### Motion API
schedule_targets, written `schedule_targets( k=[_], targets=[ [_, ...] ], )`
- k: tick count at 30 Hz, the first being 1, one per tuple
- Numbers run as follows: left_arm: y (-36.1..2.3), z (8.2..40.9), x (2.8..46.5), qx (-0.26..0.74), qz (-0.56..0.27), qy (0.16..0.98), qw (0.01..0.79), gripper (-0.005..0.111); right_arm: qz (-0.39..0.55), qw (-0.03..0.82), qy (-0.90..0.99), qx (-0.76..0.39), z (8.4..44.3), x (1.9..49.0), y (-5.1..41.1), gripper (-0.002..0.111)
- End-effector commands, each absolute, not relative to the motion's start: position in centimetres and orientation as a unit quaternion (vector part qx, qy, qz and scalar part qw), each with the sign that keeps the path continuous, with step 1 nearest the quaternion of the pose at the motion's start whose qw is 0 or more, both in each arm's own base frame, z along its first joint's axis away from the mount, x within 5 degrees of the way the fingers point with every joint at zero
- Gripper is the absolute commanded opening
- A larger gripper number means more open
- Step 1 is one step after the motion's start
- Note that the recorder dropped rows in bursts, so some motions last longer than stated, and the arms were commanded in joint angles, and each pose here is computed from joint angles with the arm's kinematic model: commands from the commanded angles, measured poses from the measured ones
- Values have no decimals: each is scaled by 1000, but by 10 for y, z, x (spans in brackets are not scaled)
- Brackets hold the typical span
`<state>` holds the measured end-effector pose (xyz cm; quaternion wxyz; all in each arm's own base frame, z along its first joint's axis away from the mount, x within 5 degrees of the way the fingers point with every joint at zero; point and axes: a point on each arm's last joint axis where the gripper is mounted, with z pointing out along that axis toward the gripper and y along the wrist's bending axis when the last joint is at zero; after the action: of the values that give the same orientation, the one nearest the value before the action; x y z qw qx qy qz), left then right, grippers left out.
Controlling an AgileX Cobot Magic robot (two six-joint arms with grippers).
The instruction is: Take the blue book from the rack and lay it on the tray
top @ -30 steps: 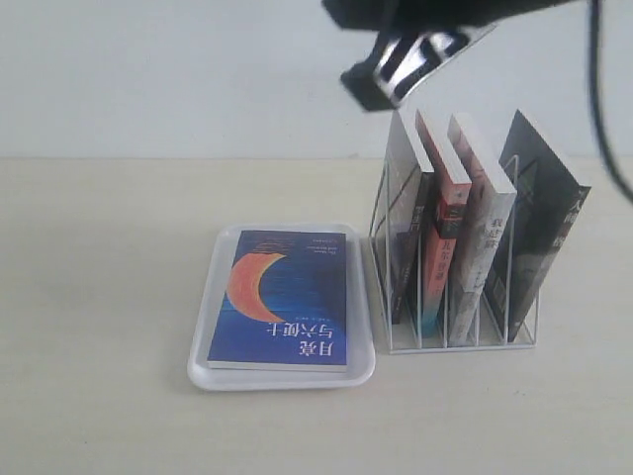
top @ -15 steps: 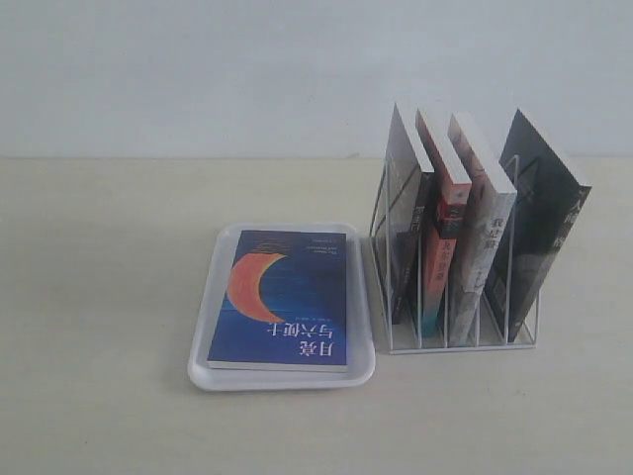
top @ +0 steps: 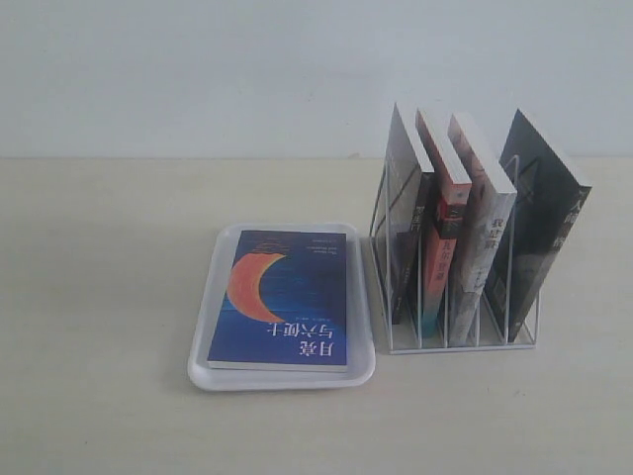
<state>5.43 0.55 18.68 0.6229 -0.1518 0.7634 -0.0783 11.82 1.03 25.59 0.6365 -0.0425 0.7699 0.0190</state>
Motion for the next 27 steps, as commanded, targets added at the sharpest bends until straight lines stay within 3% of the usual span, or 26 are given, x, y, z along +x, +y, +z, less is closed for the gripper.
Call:
schedule_targets(
  k=[1, 11, 21, 27],
  targets=[
    [6, 187, 54, -150, -77, 760, 628, 4, 17, 657, 753, -45, 261, 112, 10, 0],
    [6, 187, 54, -150, -77, 760, 628, 4, 10, 673, 737, -56, 261, 92, 8, 0],
    [6, 187, 54, -150, -77, 760, 628, 4, 20, 701, 712, -44, 206, 61, 6, 0],
    [6, 187, 54, -150, -77, 760, 628, 4, 30, 647, 761, -43, 191, 55, 6, 0]
  ],
)
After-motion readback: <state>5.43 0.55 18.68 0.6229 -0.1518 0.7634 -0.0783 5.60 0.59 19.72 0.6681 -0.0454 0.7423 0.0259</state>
